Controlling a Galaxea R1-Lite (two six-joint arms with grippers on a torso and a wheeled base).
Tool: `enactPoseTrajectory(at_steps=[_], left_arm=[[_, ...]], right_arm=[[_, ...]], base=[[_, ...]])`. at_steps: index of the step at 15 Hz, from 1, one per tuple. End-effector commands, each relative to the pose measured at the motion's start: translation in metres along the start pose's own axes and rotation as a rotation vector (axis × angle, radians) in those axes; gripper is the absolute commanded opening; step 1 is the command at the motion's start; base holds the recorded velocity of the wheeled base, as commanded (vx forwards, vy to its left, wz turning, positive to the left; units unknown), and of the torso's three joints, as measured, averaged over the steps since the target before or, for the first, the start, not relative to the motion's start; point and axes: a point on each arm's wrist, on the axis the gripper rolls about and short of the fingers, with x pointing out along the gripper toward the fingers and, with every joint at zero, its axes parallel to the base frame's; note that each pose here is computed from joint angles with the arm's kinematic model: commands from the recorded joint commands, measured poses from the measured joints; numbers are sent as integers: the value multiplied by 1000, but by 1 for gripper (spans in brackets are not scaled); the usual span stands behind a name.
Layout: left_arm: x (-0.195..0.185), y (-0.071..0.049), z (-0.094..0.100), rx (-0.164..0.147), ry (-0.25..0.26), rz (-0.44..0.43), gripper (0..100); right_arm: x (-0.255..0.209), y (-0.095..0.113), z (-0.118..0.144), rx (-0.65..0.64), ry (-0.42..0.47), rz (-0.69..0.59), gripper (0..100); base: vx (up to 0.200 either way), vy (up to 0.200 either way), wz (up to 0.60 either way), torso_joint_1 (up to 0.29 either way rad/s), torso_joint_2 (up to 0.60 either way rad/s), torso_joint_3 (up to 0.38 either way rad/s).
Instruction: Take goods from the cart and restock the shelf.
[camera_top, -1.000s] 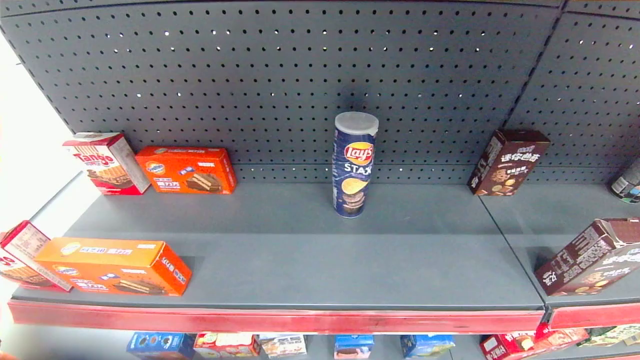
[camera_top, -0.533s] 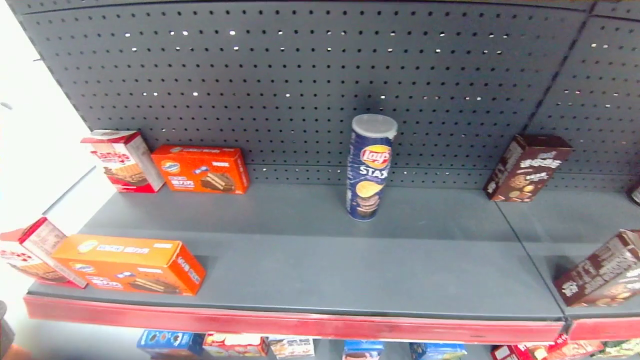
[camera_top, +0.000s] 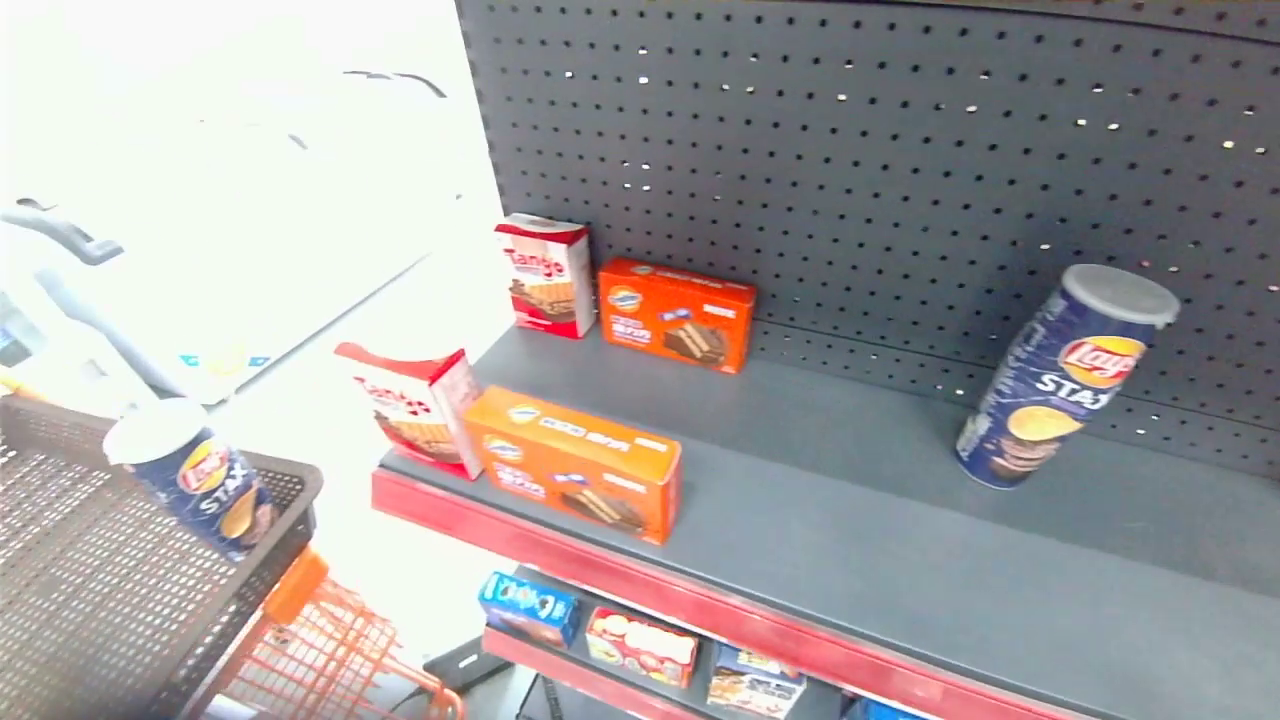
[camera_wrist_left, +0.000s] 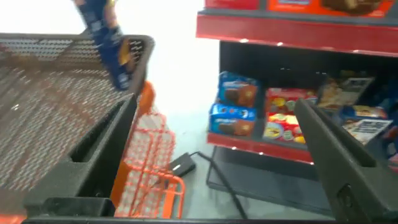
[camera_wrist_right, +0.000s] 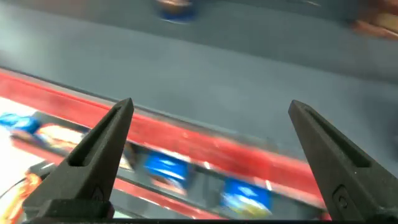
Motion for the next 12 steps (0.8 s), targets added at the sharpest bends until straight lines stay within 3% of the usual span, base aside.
enactPoseTrajectory(at_steps=[1,2,12], left_arm=[[0,0,0,0,1,0,100],[0,0,0,0,2,0,100],[0,0,0,-3,1,7,100]], right_arm=[[0,0,0,0,0,0,100],[0,0,0,0,-2,0,100],[0,0,0,-1,-2,0,100]], base=[[0,0,600,2,7,7],[0,0,600,7,2,2],[0,0,0,0,0,0]])
